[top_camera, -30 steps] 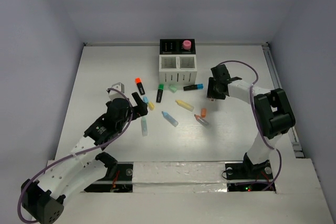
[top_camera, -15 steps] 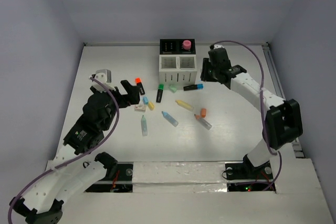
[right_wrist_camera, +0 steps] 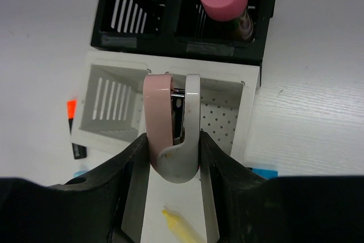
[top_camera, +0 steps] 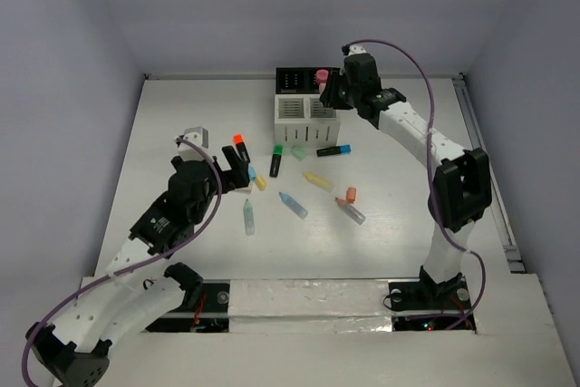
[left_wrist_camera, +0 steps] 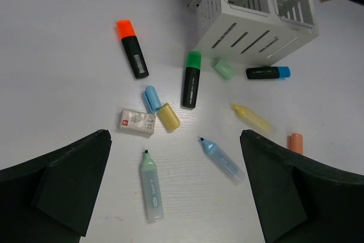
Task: Sort the stationery into containers
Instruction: Place the stationery in the storage box, then pick up the stationery from the center of the board.
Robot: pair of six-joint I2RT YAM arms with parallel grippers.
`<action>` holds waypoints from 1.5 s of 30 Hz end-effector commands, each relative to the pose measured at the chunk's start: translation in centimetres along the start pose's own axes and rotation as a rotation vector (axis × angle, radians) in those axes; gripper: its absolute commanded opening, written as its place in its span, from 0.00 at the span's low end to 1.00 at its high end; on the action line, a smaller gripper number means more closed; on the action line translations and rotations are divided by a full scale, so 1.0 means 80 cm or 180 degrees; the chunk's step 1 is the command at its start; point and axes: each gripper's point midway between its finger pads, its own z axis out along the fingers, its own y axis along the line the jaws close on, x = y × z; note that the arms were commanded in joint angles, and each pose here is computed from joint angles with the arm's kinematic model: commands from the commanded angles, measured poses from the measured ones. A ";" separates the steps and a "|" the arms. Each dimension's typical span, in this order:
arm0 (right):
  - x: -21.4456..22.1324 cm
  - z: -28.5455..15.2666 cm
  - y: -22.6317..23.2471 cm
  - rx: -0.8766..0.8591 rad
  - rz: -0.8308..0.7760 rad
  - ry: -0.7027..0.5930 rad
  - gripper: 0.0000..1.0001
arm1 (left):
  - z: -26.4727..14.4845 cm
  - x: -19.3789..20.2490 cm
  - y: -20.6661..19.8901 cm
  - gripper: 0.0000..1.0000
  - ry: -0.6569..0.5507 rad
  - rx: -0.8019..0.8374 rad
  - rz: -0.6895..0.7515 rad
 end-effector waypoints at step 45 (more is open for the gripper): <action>0.060 -0.178 0.019 -0.0753 -0.0003 -0.0225 0.76 | 0.128 0.145 0.076 0.65 0.0422 -0.1265 -0.0817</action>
